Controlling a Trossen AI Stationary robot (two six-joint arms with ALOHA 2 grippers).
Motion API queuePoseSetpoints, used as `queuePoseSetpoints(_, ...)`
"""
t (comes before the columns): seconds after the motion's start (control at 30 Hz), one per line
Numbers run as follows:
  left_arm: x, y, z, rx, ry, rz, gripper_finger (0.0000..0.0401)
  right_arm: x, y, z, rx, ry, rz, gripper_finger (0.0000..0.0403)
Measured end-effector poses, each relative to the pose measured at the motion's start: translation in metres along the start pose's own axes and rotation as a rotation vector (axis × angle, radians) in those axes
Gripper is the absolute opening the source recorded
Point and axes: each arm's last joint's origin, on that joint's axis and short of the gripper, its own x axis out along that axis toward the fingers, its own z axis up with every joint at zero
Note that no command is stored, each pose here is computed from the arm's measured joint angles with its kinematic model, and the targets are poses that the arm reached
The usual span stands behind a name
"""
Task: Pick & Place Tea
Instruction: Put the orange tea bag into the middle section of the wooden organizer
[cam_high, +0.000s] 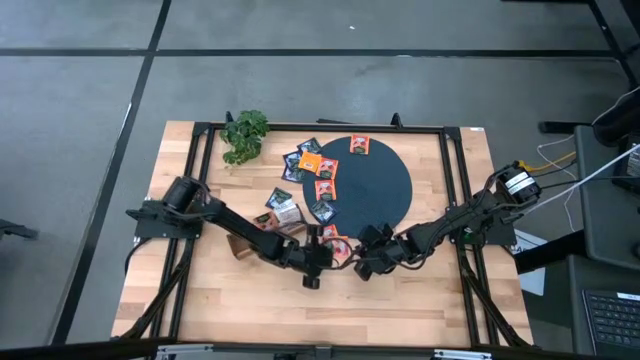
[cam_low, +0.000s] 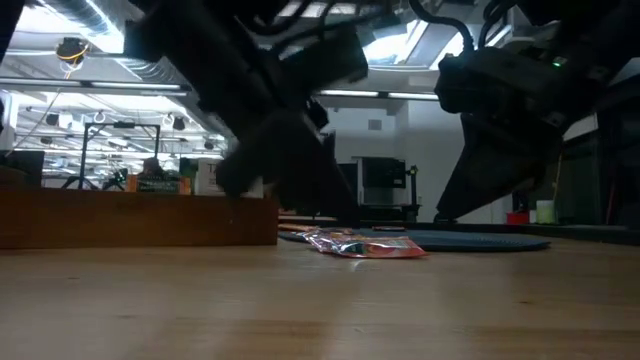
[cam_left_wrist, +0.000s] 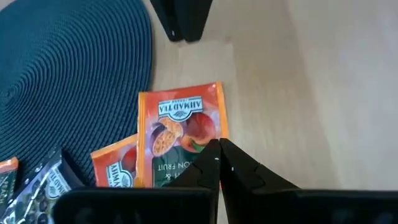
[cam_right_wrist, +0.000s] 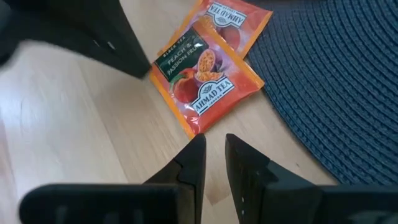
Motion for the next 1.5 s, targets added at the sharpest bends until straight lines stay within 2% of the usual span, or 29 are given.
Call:
queuePoseSetpoints(0.17, 0.012, -0.004, -0.005, 0.020, 0.022, 0.055, 0.0004, 0.000, 0.000, 0.000, 0.009, 0.005, 0.005, 0.0064)
queuePoseSetpoints(0.43, 0.019, -0.008, -0.014, -0.010, 0.073, 0.039, 0.0003, 0.013, 0.000, -0.008, 0.072, 0.054, 0.004, 0.0064)
queuePoseSetpoints(0.63, 0.014, -0.018, -0.016, 0.016, 0.081, 0.027, 0.0002, 0.024, 0.008, -0.012, 0.101, 0.090, 0.110, 0.0073)
queuePoseSetpoints(0.73, 0.011, -0.024, -0.019, 0.040, 0.109, 0.014, 0.0003, 0.026, 0.010, -0.013, 0.108, 0.115, 0.151, 0.0100)
queuePoseSetpoints(1.0, 0.006, -0.033, -0.024, 0.058, 0.123, 0.022, 0.0003, 0.029, 0.007, -0.006, 0.207, 0.084, 0.133, 0.0212)
queuePoseSetpoints(1.13, 0.006, -0.034, -0.022, 0.036, 0.100, 0.039, 0.0002, 0.035, 0.005, -0.002, 0.234, 0.064, 0.149, 0.0239)
queuePoseSetpoints(1.3, 0.007, -0.034, -0.020, 0.020, 0.077, 0.032, 0.0002, 0.044, 0.003, 0.003, 0.257, 0.060, 0.173, 0.0233)
queuePoseSetpoints(1.5, 0.007, -0.034, -0.019, 0.014, 0.067, 0.038, 0.0003, 0.049, 0.002, 0.004, 0.258, 0.050, 0.176, 0.0192)
